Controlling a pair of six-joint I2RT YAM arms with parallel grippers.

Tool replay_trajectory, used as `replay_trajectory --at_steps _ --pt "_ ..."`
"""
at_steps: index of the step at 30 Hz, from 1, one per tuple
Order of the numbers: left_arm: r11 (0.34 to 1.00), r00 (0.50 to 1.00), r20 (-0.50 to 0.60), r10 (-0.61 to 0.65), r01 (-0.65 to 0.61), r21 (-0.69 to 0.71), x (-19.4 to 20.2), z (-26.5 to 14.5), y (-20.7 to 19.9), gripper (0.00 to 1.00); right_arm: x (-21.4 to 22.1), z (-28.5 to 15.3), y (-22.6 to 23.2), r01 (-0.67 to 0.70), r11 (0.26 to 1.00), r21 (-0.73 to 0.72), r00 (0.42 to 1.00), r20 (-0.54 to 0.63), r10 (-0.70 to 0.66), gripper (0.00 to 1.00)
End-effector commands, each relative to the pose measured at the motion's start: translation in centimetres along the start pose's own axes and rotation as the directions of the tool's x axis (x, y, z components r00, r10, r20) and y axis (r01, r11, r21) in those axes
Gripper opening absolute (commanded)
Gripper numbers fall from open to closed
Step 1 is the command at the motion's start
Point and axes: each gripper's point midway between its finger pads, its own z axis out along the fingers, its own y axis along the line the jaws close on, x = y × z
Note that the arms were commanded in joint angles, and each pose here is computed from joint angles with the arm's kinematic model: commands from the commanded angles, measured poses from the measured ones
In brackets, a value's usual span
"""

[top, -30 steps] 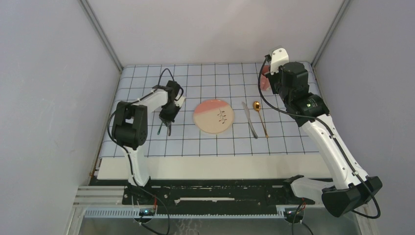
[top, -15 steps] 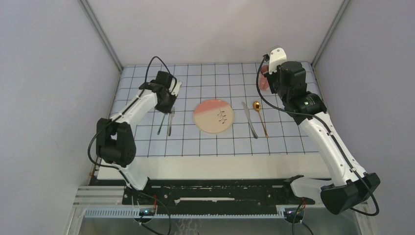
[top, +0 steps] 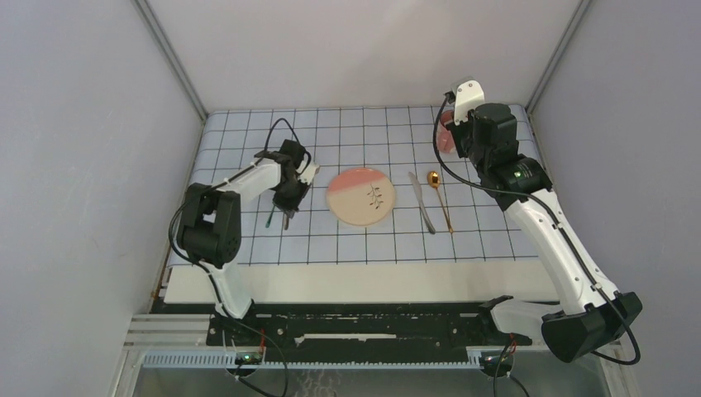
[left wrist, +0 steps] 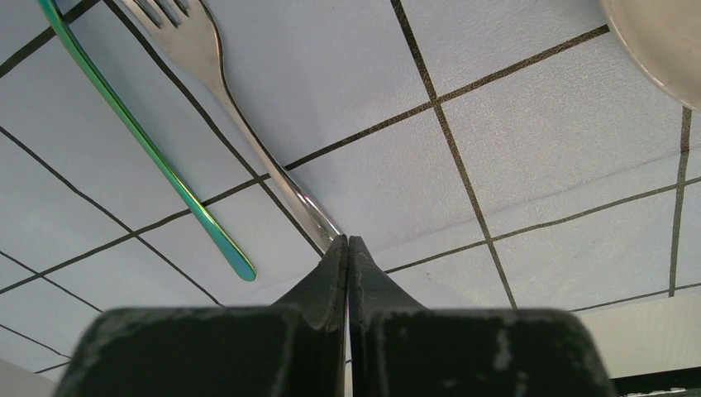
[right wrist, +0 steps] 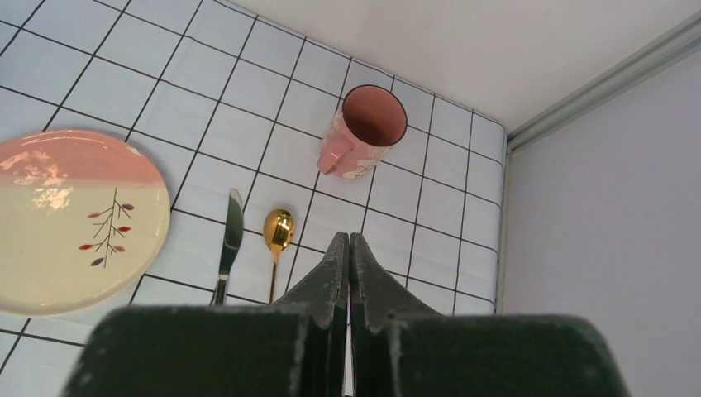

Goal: Set the dinner table for one person
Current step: Reset both arms

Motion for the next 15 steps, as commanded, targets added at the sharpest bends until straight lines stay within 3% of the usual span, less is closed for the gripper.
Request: replay_trajectory --at_steps 1,15 --pt "1.000 0.999 0.033 -0.005 0.005 0.020 -1.1 -0.3 -0.5 0.00 -1.7 -0.7 -0.7 -0.019 1.000 0.017 0.998 0.053 0.019 0.00" --pt "1.000 1.000 -0.001 -0.007 0.007 -0.010 -0.6 0.8 0.0 0.00 -1.6 -1.3 -0.4 -0.022 1.000 -0.001 0.998 0.057 0.022 0.00"
